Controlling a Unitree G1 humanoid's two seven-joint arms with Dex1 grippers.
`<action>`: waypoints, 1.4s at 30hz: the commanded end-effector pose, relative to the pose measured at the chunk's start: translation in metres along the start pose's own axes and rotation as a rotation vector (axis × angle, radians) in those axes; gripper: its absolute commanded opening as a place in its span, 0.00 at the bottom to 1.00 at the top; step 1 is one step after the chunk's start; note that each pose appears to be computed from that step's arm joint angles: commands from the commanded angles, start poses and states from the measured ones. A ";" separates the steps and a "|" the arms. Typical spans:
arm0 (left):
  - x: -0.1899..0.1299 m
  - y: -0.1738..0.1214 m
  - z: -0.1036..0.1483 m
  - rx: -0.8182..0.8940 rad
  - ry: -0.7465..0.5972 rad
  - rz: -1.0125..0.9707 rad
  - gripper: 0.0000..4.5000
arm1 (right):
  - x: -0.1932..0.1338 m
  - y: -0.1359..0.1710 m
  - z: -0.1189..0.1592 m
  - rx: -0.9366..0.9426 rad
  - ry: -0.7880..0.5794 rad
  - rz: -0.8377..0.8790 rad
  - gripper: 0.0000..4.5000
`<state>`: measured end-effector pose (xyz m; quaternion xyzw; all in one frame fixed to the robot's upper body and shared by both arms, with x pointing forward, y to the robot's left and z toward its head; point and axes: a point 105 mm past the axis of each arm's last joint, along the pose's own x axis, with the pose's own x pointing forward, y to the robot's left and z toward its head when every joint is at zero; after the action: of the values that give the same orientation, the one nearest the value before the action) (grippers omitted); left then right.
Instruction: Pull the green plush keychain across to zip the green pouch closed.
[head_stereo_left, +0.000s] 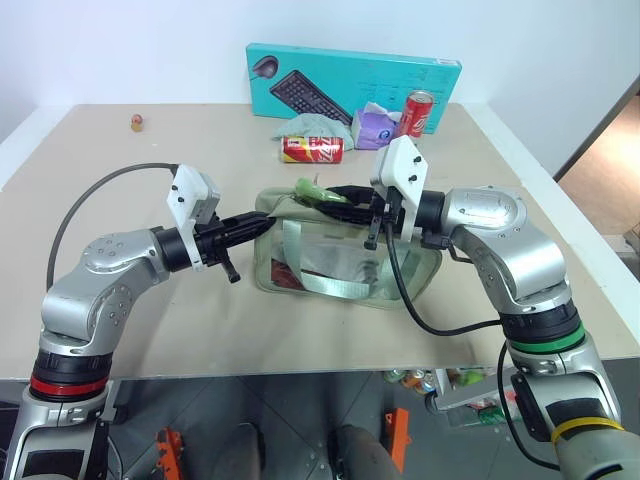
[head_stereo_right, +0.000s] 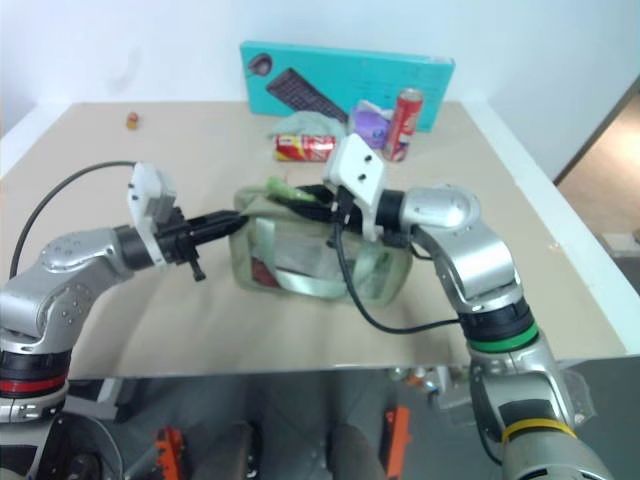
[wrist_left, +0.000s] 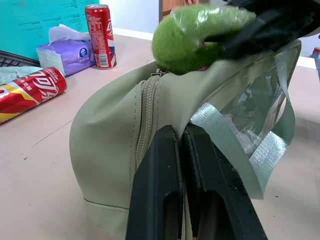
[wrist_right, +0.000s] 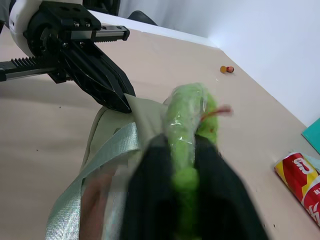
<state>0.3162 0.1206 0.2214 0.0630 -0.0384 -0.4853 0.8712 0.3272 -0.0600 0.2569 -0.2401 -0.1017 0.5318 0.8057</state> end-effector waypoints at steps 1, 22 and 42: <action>0.002 -0.005 0.002 0.019 0.001 -0.023 0.00 | -0.011 -0.007 0.015 -0.038 -0.039 -0.046 0.01; 0.014 0.013 0.001 -0.002 -0.016 0.113 0.00 | -0.080 -0.046 0.041 -0.257 -0.065 -0.193 0.01; 0.011 0.026 0.014 0.056 -0.096 0.314 0.00 | -0.216 -0.087 -0.068 -0.091 0.268 -0.717 0.01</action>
<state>0.3406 0.1073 0.2254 0.0394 -0.0720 -0.3892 0.9175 0.3409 -0.2859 0.2468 -0.2861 -0.0763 0.2261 0.9280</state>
